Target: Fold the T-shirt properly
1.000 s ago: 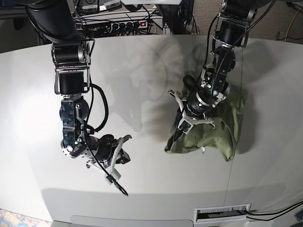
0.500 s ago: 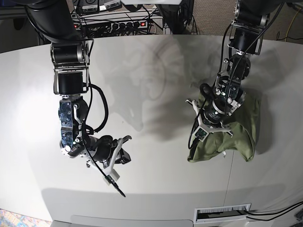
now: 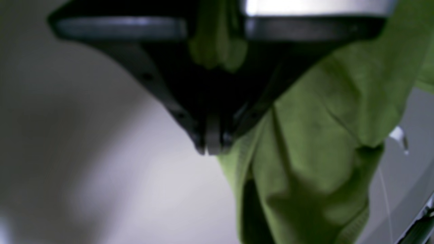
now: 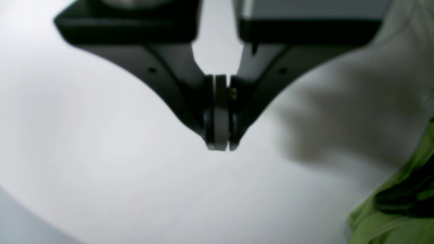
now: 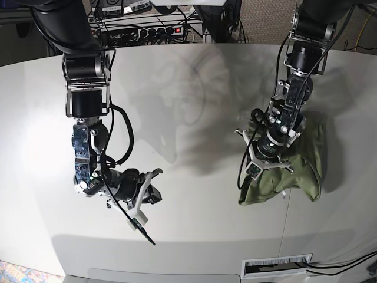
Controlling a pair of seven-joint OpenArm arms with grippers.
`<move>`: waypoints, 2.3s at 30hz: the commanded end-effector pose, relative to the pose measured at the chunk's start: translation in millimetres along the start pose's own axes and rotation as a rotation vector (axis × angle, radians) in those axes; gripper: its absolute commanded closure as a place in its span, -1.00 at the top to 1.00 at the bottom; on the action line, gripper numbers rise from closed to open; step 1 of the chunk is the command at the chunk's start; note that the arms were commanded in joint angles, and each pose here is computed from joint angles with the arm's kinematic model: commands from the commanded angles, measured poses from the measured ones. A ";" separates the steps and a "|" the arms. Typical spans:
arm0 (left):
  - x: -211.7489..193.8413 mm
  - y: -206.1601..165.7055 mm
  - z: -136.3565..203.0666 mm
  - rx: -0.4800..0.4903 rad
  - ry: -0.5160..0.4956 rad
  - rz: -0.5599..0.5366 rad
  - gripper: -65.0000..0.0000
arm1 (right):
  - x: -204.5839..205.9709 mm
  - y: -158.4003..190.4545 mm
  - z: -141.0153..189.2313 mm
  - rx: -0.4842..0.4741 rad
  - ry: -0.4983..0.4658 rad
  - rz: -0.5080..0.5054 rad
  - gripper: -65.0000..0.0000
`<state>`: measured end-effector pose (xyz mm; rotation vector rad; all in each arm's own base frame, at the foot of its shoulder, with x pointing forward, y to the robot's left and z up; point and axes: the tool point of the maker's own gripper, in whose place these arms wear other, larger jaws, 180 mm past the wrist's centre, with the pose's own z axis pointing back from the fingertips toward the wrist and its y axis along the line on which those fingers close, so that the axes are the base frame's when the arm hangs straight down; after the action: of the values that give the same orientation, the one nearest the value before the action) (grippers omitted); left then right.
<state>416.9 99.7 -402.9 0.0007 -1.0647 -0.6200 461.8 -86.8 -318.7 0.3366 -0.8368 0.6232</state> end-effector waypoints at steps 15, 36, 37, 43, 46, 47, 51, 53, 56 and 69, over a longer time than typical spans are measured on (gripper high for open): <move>21.4 33.7 9.7 0.034 -0.018 0.046 -1.00 | 27.2 -7.4 8.2 -0.017 -0.061 0.022 -1.00; 59.5 -65.4 96.8 -0.263 -0.056 0.246 -1.00 | -54.4 -11.2 53.9 -0.025 0.039 0.016 -1.00; 59.1 -67.2 104.1 -0.260 -0.062 0.251 -1.00 | -54.9 -7.7 60.1 -0.030 0.039 0.045 -1.00; 43.0 -65.5 145.1 -0.217 -0.063 0.313 -1.00 | -60.9 16.6 92.6 -0.045 0.043 0.191 -1.00; 30.1 -62.7 165.3 -0.197 -0.049 0.368 -1.00 | -74.0 26.8 101.6 -0.037 0.067 0.222 -1.00; 24.7 -61.7 171.5 -0.187 -0.039 0.375 -1.00 | -79.7 30.3 103.4 -0.032 0.077 0.225 -1.00; 6.4 -60.4 196.8 -0.161 -0.005 0.408 -1.00 | -101.2 46.5 107.3 -0.005 0.109 0.216 -1.00; -3.4 -63.5 209.2 -0.168 0.017 0.419 -1.00 | -111.0 52.6 111.4 0.000 0.122 0.208 -1.00; -21.7 -64.8 227.0 -0.157 0.065 0.446 -1.00 | -122.9 58.5 122.9 -0.010 0.130 0.191 -1.00; -72.9 -82.0 277.7 -0.171 0.217 0.514 -1.00 | -194.8 88.8 188.2 -0.025 0.216 0.016 -1.00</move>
<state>124.7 149.0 -355.5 -0.3253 -0.7254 -0.2287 189.3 -188.4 -358.1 0.2333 -0.5972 0.6407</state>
